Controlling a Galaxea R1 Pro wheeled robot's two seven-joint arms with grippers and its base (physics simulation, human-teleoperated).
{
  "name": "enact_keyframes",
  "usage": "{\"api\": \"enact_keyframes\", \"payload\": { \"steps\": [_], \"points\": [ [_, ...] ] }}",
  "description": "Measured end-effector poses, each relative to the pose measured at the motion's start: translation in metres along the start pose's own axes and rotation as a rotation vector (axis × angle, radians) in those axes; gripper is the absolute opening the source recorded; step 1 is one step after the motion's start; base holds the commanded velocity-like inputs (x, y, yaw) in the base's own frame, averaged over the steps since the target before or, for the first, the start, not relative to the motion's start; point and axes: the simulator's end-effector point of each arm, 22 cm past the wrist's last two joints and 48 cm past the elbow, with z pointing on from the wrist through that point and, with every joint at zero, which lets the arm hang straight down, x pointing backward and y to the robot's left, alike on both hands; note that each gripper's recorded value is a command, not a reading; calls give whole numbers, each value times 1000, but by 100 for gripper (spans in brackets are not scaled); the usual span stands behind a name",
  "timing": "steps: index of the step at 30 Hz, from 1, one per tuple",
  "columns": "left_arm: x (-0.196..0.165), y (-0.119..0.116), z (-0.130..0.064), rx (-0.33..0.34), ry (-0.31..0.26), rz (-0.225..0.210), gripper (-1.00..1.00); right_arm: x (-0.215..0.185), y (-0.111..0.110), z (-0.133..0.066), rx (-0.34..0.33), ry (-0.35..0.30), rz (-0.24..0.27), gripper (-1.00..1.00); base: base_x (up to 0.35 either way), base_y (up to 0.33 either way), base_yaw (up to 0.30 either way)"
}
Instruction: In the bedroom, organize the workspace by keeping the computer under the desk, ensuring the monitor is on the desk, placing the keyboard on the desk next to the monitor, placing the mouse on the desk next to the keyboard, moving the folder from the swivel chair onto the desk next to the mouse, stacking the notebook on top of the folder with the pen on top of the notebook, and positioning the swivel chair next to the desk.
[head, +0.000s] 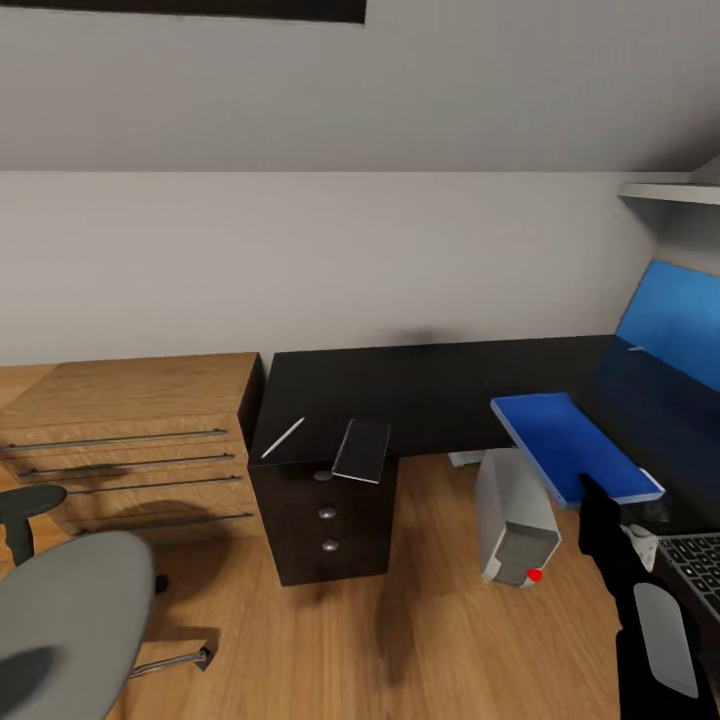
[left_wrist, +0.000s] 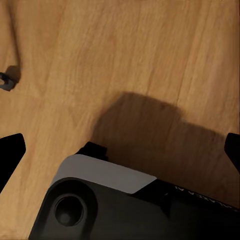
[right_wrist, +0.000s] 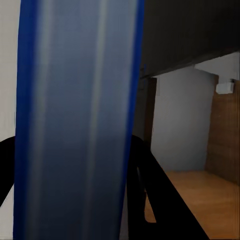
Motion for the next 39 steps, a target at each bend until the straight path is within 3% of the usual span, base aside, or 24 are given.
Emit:
{"api": "enact_keyframes", "payload": {
  "steps": [10,23,39],
  "points": [
    [-6,-5,-2,9,-33,-21,100,25,-29,-4,54,40,34,-100,224,0,0],
    [-18,-4,-2,8,-88,-46,100,24,-30,-4,57,37,38,-100,286,-85,0],
    [-17,-5,-2,9,-86,-45,100,21,-31,-4,60,27,37,-100,17,-19,-11]
  ]
}}
